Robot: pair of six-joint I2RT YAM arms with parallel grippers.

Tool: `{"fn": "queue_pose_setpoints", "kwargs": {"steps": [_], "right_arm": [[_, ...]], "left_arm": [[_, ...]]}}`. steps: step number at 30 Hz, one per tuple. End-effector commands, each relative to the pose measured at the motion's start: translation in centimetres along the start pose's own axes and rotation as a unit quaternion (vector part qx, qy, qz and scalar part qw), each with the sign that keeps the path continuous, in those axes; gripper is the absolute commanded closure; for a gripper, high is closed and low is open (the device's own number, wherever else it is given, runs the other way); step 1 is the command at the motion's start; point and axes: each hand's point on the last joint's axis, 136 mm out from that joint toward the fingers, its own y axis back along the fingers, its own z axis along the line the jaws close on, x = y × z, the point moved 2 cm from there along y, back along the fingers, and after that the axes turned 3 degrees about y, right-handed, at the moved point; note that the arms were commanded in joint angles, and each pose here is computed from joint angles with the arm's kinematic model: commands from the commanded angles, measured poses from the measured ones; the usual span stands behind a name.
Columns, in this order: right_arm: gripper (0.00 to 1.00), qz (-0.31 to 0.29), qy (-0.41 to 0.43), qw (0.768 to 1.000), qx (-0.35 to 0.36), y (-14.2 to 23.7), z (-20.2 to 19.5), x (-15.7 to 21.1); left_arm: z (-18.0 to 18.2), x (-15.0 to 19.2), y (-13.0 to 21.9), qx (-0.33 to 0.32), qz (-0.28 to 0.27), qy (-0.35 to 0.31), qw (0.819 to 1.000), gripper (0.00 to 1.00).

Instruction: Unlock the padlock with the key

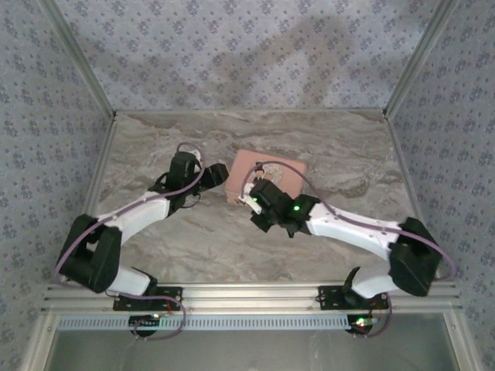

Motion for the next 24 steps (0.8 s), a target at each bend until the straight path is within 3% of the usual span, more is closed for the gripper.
{"fn": "queue_pose_setpoints", "kwargs": {"steps": [1, 7, 8, 9, 15, 24], "right_arm": [[1.00, 0.011, -0.059, 0.998, 0.010, 1.9, -1.0, 1.9], [1.00, -0.004, -0.142, 0.990, 0.029, 4.9, -3.7, 3.5], [1.00, -0.007, -0.156, 0.987, 0.031, 5.3, -4.2, 3.7], [1.00, -0.008, -0.171, 0.985, 0.037, 5.7, -4.8, 4.1], [1.00, -0.018, -0.254, 0.966, 0.050, 7.2, -7.5, 5.9], [1.00, 0.046, -0.379, 0.919, 0.095, 7.7, -11.6, 10.4]], "left_arm": [[1.0, 0.0, 2.2, -0.032, -0.015, -0.025, 0.999, 0.35], [1.7, 0.0, 5.3, -0.066, -0.032, -0.049, 0.996, 0.24], [1.9, 0.0, 5.8, -0.074, -0.033, -0.054, 0.995, 0.05], [2.1, 0.0, 6.2, -0.082, -0.033, -0.060, 0.994, 0.02], [3.3, -0.2, 8.5, -0.124, -0.045, -0.074, 0.988, 0.02], [6.5, -1.5, 11.7, -0.213, -0.064, -0.056, 0.973, 0.02]]}}
